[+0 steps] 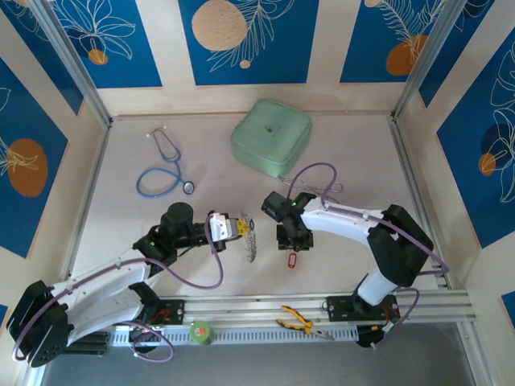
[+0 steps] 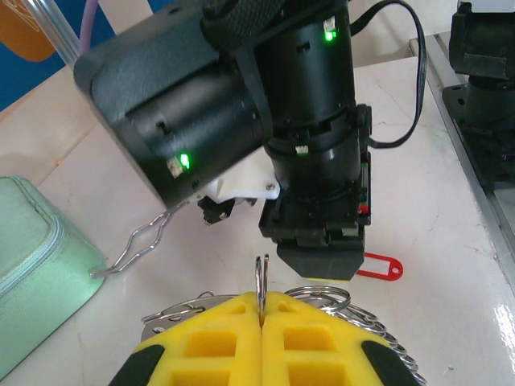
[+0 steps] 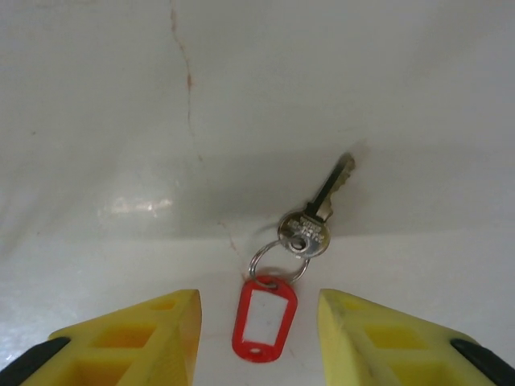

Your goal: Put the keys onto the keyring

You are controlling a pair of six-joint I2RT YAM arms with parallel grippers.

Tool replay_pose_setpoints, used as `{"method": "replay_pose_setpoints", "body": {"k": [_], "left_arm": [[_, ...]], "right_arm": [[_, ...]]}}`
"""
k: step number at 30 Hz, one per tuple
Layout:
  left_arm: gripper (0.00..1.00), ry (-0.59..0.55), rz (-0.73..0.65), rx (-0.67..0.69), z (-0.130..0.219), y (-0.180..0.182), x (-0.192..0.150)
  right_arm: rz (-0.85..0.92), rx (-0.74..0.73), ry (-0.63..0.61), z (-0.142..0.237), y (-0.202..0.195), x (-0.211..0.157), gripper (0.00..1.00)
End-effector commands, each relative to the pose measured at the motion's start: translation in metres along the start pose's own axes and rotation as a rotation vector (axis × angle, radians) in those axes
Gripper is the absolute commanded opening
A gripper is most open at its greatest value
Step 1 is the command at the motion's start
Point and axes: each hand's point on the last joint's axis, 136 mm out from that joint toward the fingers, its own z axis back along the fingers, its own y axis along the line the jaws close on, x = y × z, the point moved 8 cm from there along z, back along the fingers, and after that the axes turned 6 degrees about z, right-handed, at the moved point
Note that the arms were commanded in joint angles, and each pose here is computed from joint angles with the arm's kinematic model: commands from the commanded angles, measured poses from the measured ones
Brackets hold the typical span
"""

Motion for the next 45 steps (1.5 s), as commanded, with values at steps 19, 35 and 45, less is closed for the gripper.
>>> {"method": "replay_pose_setpoints", "body": {"k": [19,35,45], "left_arm": [[0.00,-0.082,-0.068,0.021,0.008,0.002,0.025],[0.00,-0.080,-0.069,0.019,0.008,0.002,0.025],[0.00,-0.079,-0.072,0.020,0.010,0.001,0.026]], "right_arm": [[0.029,-0.179,0.026,-0.007,0.003,-0.002,0.15],[0.067,-0.137,0.041,-0.003,0.007,-0.003,0.33],[0.050,-0.138,0.090,-0.016,-0.004,-0.002,0.27]]}}
